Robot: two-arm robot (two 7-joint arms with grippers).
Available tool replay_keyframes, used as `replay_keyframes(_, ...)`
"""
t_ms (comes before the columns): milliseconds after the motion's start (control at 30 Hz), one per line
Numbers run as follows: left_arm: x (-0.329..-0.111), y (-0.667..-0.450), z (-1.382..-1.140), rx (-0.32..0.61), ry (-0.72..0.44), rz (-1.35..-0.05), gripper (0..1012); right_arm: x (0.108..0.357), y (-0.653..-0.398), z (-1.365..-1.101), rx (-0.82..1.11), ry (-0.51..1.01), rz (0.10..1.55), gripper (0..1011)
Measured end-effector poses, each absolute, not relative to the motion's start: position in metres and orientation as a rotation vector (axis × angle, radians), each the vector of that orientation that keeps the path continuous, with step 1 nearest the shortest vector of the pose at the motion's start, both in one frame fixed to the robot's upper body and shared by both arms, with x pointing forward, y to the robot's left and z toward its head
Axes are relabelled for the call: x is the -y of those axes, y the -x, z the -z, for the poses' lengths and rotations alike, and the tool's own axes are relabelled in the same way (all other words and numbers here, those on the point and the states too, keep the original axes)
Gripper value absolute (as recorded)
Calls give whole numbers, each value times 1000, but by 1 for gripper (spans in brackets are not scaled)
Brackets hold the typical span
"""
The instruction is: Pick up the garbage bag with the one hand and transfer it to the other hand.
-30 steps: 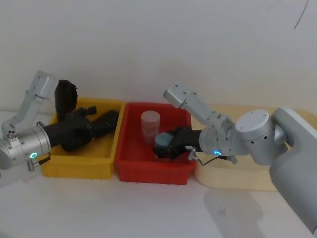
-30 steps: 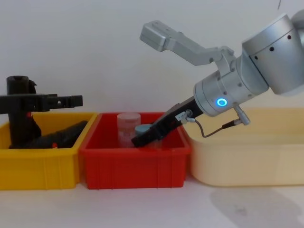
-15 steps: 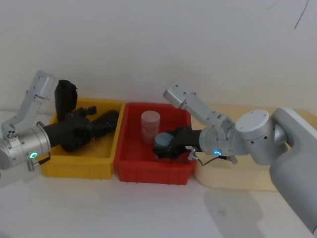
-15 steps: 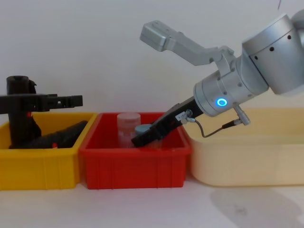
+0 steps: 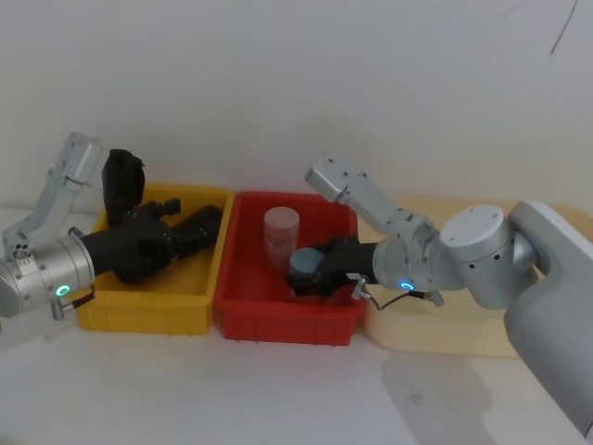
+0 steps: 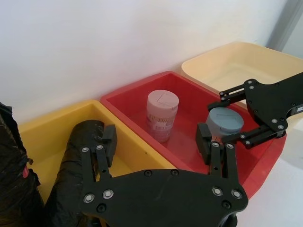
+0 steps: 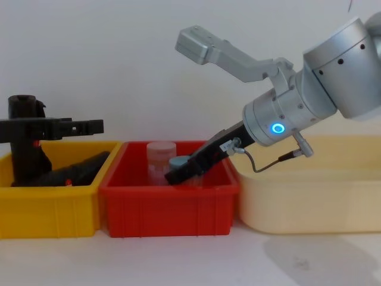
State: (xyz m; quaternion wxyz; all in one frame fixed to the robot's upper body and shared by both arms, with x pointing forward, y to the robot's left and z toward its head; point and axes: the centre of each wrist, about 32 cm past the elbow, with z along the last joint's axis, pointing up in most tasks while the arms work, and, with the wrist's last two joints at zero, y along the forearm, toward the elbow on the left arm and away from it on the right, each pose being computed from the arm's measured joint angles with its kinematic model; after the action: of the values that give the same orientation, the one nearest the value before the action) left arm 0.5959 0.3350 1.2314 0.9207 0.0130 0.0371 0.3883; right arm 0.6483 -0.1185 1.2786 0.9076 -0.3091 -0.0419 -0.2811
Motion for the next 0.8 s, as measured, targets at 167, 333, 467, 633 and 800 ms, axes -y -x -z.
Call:
replay_keyframes(167, -335, -596, -1231, -76, -27, -798, 1001, 119, -648, -1279, 84, 635, 580, 709)
replay_keyframes(333, -335, -596, -1231, -76, -27, -798, 1001, 121, -647, -1280, 77, 612, 577, 709)
replay_keyframes(467, -335, -596, -1231, -76, -27, -798, 1001, 123, -645, -1283, 72, 576, 576, 709)
replay_keyframes(633, -335, -596, -1231, -76, -27, -798, 1001, 128, -641, -1290, 65, 514, 577, 709)
replay_keyframes(800, -335, -596, -1231, -76, -27, -798, 1001, 135, -635, -1300, 64, 439, 588, 709)
